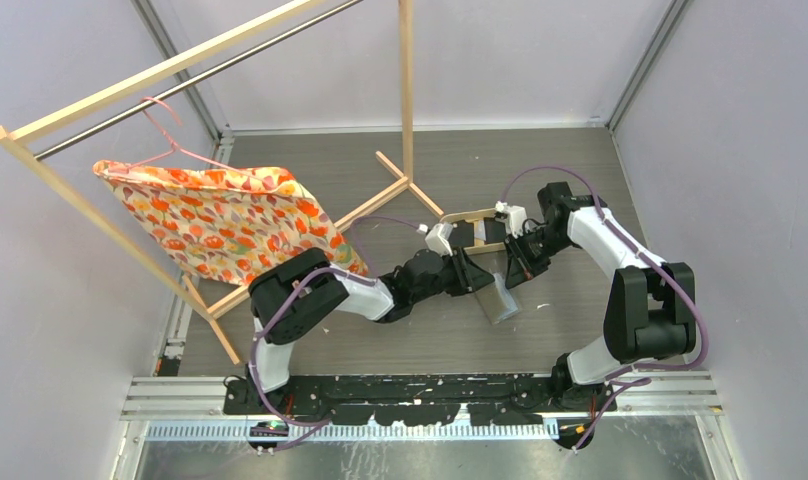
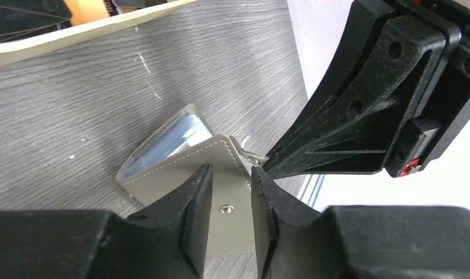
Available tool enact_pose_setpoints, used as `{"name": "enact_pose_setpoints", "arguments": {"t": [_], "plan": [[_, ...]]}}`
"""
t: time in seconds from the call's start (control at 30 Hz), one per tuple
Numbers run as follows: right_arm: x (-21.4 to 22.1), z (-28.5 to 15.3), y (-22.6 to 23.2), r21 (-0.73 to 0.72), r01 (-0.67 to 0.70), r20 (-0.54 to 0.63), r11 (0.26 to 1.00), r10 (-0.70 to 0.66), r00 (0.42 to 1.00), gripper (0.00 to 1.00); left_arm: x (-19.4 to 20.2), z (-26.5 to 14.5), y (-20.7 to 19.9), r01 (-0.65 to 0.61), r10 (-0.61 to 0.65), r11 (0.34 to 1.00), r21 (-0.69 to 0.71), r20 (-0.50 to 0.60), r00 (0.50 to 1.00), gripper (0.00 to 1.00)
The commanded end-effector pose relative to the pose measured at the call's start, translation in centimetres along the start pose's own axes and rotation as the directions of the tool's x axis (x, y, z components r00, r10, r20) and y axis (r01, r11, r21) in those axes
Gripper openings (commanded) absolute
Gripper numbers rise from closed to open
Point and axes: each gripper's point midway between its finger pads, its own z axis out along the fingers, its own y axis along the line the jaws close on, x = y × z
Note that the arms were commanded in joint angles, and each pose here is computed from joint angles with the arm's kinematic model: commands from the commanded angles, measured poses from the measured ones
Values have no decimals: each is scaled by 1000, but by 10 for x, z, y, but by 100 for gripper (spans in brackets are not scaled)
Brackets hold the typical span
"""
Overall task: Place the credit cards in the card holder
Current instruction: Close the card holder at the center of the board.
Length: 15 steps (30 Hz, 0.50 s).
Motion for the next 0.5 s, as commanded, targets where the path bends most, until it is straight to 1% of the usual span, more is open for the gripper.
{"name": "enact_pose_setpoints", "arguments": {"t": [0.0, 0.1, 0.13, 0.23, 0.33, 0.47], "plan": [[-16, -14, 11, -23, 50, 63, 998, -48, 997, 1, -8, 14, -23, -36, 36, 997, 73, -1, 999, 26], [-16, -15, 11, -29, 48, 69, 998, -46, 997, 1, -1, 22, -12, -27, 28, 999, 44, -22, 999, 12], [-16, -15, 11, -30, 47, 71, 998, -45, 996, 1, 2, 24, -8, -25, 26, 999, 28, -33, 999, 9], [-15, -15, 9, -25, 44, 69, 999, -42, 997, 1, 10, 27, 2, -21, 21, 1000, -1, -57, 998, 6], [-15, -15, 9, -30, 43, 70, 999, -41, 997, 1, 15, 29, 12, -17, 15, 999, -28, -73, 997, 4], [-11, -11, 14, -76, 50, 51, 996, -46, 998, 1, 24, 34, 20, -8, 4, 999, -38, -94, 996, 4]]}}
